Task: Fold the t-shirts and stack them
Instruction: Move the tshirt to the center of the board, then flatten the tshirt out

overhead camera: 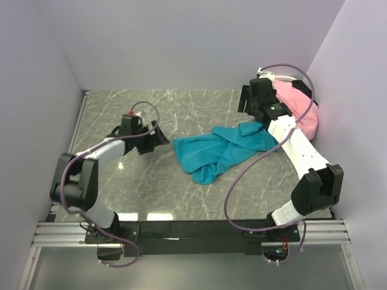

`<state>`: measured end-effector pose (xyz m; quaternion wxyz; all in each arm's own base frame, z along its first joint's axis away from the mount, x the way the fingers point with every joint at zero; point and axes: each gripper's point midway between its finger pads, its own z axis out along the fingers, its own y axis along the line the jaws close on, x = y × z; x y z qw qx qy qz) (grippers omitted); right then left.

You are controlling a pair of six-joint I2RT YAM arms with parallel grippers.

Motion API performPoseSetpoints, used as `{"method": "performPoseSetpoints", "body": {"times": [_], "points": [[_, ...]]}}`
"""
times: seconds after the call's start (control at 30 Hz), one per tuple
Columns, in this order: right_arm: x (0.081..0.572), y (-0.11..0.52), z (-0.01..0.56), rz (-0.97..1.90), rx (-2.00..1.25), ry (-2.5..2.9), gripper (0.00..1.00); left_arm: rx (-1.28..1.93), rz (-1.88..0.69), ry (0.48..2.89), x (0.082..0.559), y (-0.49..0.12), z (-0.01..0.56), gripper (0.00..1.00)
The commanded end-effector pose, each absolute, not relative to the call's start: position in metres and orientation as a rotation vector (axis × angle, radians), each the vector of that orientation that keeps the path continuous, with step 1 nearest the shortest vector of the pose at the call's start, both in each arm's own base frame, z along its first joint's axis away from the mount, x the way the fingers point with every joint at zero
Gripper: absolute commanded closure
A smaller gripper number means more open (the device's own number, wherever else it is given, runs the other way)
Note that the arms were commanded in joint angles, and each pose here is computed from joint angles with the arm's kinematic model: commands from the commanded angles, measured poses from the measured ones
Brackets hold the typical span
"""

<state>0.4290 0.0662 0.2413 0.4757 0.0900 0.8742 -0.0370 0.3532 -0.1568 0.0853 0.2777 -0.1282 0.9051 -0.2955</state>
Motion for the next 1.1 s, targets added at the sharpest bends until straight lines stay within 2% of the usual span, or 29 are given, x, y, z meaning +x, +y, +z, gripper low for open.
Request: {"method": "performPoseSetpoints", "body": {"times": [0.0, 0.4, 0.6, 0.7, 0.73, 0.83, 0.93, 1.0, 1.07], "points": [[0.423, 0.073, 0.255, -0.034, 0.179, 2.095, 0.20, -0.188, -0.877, 2.325, 0.396, -0.208, 0.109, 0.01], [0.422, 0.074, 0.237, -0.031, 0.179, 2.135, 0.19, -0.140, -0.806, 2.379, 0.429, -0.243, 0.062, 0.01], [0.421, 0.073, 0.233, -0.029, 0.180, 2.146, 0.19, -0.150, -0.754, 2.414, 0.435, -0.244, 0.040, 0.05], [0.421, 0.071, 0.233, -0.035, 0.184, 2.146, 0.19, -0.129, -0.781, 2.426, 0.434, -0.250, 0.035, 0.18], [0.421, 0.071, 0.232, -0.036, 0.183, 2.149, 0.19, -0.118, -0.792, 2.425, 0.434, -0.253, 0.036, 0.32], [0.420, 0.070, 0.230, -0.048, 0.186, 2.155, 0.19, -0.097, -0.811, 2.444, 0.428, -0.258, 0.033, 0.47], [0.418, 0.066, 0.229, -0.058, 0.195, 2.157, 0.19, -0.088, -0.819, 2.450, 0.418, -0.260, 0.033, 0.48], [0.417, 0.066, 0.228, -0.055, 0.198, 2.159, 0.19, -0.084, -0.832, 2.439, 0.415, -0.261, 0.039, 0.54], [0.416, 0.066, 0.227, -0.055, 0.200, 2.162, 0.19, -0.088, -0.824, 2.443, 0.409, -0.259, 0.040, 0.52]]}}
